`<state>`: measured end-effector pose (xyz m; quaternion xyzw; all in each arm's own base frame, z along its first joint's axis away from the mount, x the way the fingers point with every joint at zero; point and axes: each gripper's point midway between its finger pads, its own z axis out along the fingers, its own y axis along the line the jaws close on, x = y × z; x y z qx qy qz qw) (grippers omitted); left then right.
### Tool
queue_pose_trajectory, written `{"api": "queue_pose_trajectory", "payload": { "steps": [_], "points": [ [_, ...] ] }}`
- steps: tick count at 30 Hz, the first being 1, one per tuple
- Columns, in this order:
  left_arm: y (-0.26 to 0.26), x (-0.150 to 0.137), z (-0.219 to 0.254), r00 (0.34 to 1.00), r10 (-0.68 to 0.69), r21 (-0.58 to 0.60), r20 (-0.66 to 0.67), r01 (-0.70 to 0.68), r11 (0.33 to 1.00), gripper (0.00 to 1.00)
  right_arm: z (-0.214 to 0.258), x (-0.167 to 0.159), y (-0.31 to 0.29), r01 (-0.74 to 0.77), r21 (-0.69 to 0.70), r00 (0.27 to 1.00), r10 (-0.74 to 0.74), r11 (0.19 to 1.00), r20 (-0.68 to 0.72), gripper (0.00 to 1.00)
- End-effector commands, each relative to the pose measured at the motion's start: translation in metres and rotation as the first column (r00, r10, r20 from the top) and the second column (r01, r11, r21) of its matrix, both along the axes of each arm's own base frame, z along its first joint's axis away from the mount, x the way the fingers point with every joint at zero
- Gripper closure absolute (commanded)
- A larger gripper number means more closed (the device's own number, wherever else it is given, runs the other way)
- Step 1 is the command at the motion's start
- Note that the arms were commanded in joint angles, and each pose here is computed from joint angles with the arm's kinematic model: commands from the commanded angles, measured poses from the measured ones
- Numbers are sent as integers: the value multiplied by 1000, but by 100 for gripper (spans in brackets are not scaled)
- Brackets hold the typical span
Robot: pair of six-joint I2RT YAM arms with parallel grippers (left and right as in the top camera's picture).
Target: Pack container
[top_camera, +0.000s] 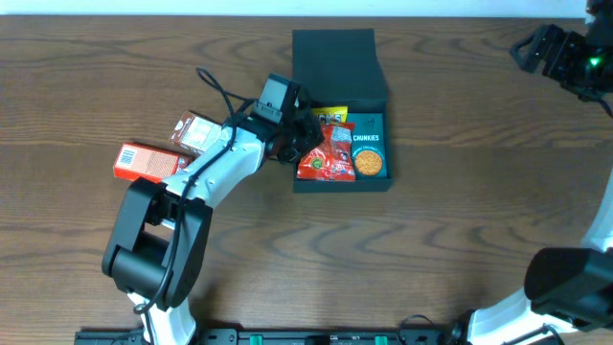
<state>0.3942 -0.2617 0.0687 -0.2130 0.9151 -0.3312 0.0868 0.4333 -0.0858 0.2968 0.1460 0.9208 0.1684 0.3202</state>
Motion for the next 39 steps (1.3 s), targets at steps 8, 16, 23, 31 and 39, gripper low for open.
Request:
{"api": "queue_pose_trajectory", "payload": {
  "steps": [8, 16, 23, 31, 39],
  "points": [
    [4, 12, 2, 998, 33, 20, 61, -34, 999, 67, 4, 0, 9, -36, 13, 999, 35, 999, 18, 1],
    [-27, 30, 66, 959, -84, -120, 271, 121, 985, 13, 4, -1, 10, -44, 9, 999, 44, 999, 15, 1],
    [2, 39, 128, 863, -101, 54, 494, 86, 995, 5, 1, -2, 28, -106, -4, 994, 106, 994, 5, 6],
    [61, 32, 187, 755, -137, 286, 642, -69, 956, 4, -16, -2, 95, -286, -10, 958, 286, 958, -37, 69],
    [212, 25, 204, 794, 50, 392, 606, -353, 849, 94, -110, -35, 237, -626, 256, 742, 663, 737, -94, 98]
  ]
}}
